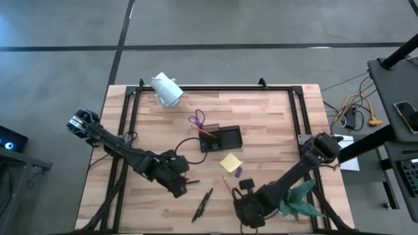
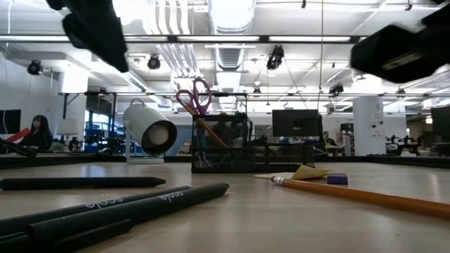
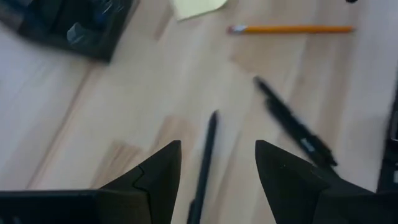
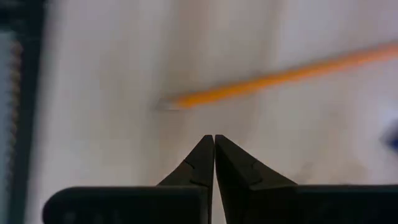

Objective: Pick and place office supplies into organizer
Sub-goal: Put the orange pencil into the black desk organizer

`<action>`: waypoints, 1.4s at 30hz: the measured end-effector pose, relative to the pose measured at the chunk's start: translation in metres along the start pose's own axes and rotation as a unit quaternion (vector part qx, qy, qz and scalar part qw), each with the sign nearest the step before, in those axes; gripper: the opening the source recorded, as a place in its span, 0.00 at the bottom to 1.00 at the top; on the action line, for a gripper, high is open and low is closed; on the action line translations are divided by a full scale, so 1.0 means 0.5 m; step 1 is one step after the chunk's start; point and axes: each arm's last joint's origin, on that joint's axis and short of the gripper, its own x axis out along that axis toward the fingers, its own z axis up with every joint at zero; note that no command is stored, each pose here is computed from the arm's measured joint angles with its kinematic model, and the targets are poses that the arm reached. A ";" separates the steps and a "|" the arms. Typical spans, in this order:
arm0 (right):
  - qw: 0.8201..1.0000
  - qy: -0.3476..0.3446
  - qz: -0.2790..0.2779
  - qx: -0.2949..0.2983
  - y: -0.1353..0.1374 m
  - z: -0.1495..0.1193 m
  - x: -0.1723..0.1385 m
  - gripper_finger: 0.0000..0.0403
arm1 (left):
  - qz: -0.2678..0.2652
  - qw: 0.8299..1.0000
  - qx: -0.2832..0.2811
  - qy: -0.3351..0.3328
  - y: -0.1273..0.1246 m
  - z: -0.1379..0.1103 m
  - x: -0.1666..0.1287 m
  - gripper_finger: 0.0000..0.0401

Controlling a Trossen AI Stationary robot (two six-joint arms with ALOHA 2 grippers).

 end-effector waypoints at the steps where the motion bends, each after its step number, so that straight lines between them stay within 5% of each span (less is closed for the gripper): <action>1: 1.000 -0.003 0.019 -0.011 0.008 0.001 0.000 0.02 | -0.009 1.000 0.011 -0.007 -0.003 0.004 0.001 0.47; 10: 0.994 -0.039 0.089 -0.047 0.056 0.010 0.030 0.02 | -0.053 0.996 0.036 -0.068 -0.003 0.040 0.016 0.47; 24: 0.996 -0.046 0.063 -0.033 0.047 0.013 0.036 0.02 | -0.133 0.986 0.011 -0.100 -0.006 0.026 0.050 0.47; 42: 0.998 -0.036 0.047 -0.032 0.035 0.011 0.058 0.02 | -0.144 0.986 0.010 -0.087 -0.017 0.025 0.099 0.47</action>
